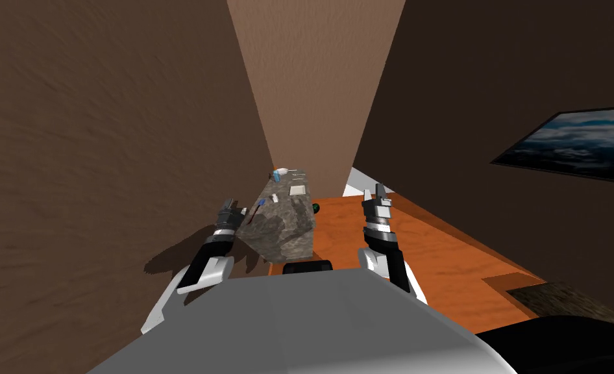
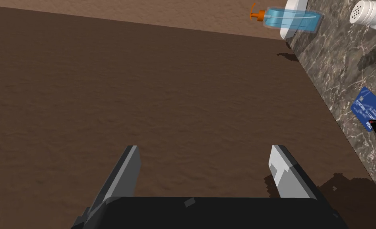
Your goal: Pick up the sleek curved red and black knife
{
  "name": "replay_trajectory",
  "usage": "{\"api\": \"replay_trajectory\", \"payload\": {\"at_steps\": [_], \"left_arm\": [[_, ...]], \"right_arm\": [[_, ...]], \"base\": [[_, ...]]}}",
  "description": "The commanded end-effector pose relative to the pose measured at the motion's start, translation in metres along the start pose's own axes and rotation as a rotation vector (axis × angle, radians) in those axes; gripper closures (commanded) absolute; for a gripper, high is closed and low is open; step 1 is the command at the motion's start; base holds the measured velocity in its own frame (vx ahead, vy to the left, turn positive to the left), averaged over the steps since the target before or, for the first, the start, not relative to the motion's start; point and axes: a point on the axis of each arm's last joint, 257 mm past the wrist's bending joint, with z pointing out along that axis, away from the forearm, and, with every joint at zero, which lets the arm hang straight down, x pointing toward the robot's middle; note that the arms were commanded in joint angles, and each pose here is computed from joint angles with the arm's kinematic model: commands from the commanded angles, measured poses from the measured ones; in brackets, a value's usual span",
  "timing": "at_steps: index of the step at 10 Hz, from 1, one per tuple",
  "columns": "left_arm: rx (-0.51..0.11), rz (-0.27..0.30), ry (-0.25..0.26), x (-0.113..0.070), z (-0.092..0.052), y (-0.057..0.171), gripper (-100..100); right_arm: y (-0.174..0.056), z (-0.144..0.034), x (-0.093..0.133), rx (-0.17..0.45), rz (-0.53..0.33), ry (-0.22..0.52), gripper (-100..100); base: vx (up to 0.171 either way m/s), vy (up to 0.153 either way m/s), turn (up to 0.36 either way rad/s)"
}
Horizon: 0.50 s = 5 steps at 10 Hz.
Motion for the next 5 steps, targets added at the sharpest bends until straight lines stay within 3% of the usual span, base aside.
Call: {"api": "replay_trajectory", "payload": {"at_steps": [1,4,5], "left_arm": [[-0.044,-0.020,-0.031,-0.019,0.003,0.009,-100],[-0.111,-0.039,-0.075,-0.041,0.005,0.025,-100],[-0.138,-0.062,-0.107,-0.060,0.007,0.030,-100]], "right_arm": [[0.000,0.000,0.000,0.000,0.000,0.000,0],[0.000,0.000,0.000,0.000,0.000,0.000,0],[0.000,0.000,0.000,0.000,0.000,0.000,0]], "base": [[-0.011,-0.006,-0.211],[-0.009,-0.001,-0.127],[-0.011,-0.004,-0.180]]}}
